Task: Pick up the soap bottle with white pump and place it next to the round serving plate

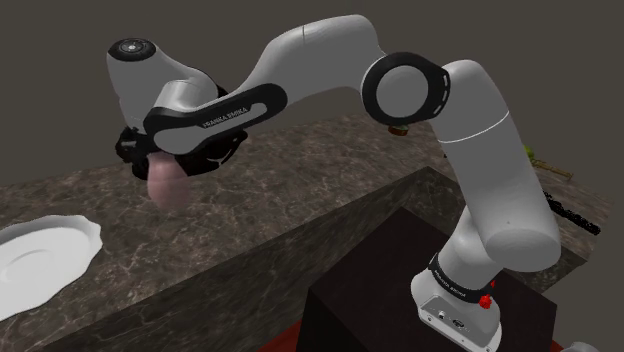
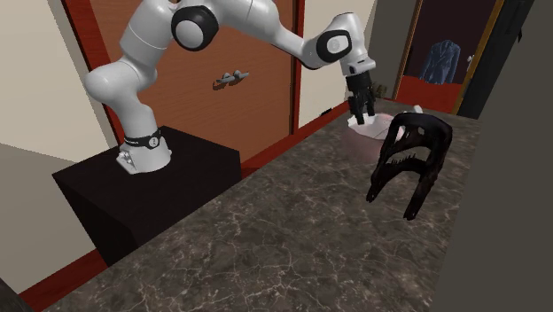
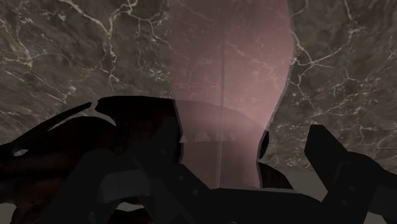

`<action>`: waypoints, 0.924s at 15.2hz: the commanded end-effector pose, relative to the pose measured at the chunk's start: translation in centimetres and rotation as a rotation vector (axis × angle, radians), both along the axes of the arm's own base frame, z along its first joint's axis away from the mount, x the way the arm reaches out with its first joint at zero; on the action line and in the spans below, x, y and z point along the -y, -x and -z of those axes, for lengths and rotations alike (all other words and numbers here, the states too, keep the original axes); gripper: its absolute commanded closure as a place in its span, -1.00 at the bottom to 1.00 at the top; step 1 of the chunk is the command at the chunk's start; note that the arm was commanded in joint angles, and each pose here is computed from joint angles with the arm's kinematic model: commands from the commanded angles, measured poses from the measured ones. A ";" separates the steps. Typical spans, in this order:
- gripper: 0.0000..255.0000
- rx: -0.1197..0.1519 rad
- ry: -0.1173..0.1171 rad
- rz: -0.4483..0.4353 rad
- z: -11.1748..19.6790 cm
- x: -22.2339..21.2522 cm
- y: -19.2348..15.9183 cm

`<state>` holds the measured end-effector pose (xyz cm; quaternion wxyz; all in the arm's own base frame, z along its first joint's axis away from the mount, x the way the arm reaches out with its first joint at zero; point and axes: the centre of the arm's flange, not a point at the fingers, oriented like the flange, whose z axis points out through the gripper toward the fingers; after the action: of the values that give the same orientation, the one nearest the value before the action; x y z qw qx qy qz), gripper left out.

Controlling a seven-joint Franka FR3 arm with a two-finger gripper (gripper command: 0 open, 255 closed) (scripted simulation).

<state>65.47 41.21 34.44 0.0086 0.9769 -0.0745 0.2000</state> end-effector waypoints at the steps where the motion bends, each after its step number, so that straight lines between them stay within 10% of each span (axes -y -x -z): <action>1: -1.00 -0.001 0.000 0.000 0.0 0.0 0.0; 14: -1.00 -0.001 0.000 0.000 -4.2 0.0 2.0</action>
<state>63.46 41.23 38.68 0.0087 0.9770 -0.0746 0.1995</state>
